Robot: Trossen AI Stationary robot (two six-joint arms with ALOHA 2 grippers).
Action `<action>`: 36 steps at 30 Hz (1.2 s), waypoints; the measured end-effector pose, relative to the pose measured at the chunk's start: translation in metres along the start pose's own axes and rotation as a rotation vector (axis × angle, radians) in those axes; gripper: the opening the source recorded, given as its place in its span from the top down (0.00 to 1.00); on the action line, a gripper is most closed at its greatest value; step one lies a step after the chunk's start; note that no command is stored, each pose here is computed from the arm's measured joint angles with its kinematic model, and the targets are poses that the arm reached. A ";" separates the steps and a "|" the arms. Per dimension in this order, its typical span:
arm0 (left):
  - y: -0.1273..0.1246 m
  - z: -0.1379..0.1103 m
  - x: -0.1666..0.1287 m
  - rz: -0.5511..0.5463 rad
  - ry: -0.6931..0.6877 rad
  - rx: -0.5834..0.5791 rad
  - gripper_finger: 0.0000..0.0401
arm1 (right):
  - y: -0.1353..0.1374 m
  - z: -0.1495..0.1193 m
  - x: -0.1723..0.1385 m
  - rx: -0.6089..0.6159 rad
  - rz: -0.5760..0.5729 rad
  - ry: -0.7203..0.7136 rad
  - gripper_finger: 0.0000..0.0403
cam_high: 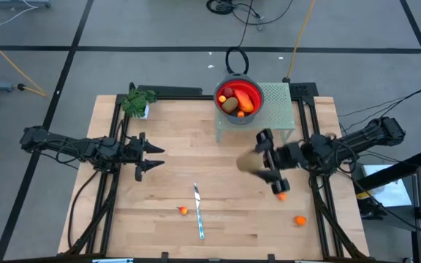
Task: Pick & Place Fruit
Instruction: Put the kiwi into the red strainer bowl on the shelf
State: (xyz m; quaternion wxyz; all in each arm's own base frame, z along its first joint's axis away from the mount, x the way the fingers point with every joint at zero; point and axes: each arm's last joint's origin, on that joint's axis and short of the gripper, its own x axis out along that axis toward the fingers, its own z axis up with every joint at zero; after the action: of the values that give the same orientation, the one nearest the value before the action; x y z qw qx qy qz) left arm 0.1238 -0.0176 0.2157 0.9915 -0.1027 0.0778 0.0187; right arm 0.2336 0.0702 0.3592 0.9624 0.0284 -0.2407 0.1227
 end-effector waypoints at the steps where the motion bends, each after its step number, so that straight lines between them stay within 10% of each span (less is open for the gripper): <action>1: 0.000 0.000 0.000 0.000 0.000 0.000 0.44 | -0.002 0.000 0.000 0.070 -0.071 0.001 0.45; 11: 0.000 0.000 0.000 0.000 0.000 -0.004 0.44 | -0.017 -0.005 -0.005 0.237 -0.616 -0.018 0.45; 22: 0.000 0.000 0.000 0.003 0.000 0.008 0.44 | -0.048 -0.002 -0.021 -0.194 -1.259 0.139 0.45; 36: 0.001 0.000 0.000 0.036 -0.009 0.002 0.44 | -0.097 0.032 -0.024 -0.495 -1.493 0.267 0.45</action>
State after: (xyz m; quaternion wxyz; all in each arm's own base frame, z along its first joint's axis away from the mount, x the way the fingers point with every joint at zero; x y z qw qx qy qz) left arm 0.1238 -0.0165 0.2157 0.9914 -0.1003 0.0753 0.0370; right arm 0.2232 -0.0323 0.3764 0.7895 -0.0472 -0.0612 -0.6089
